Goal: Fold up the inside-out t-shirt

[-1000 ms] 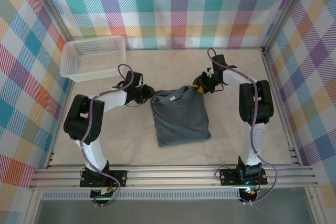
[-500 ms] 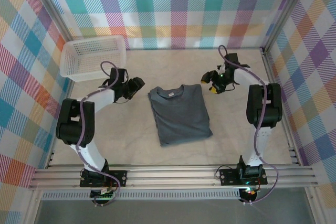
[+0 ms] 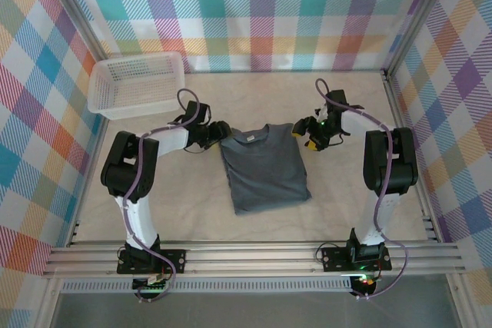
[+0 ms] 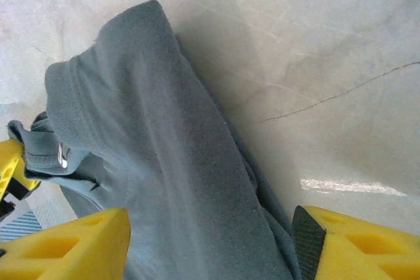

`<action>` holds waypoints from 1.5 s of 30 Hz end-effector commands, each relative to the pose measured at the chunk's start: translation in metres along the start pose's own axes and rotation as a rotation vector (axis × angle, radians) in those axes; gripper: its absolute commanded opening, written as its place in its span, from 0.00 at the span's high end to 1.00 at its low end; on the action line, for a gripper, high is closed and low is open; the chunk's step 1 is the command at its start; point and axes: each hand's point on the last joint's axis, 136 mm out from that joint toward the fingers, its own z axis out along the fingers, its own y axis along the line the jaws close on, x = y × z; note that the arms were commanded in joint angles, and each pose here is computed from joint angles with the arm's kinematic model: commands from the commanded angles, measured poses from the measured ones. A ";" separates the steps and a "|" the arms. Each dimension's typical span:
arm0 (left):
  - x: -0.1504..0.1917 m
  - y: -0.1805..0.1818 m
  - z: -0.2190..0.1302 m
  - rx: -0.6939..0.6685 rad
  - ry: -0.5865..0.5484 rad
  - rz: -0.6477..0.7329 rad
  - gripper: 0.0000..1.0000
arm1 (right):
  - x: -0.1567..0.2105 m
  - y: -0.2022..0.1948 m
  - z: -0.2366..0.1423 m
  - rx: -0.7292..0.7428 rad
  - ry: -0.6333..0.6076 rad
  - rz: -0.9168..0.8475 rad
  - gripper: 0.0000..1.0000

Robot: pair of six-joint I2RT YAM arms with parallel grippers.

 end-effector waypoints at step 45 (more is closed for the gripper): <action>0.000 -0.043 0.043 0.136 0.256 0.251 1.00 | -0.036 0.030 0.075 -0.066 0.053 -0.153 0.54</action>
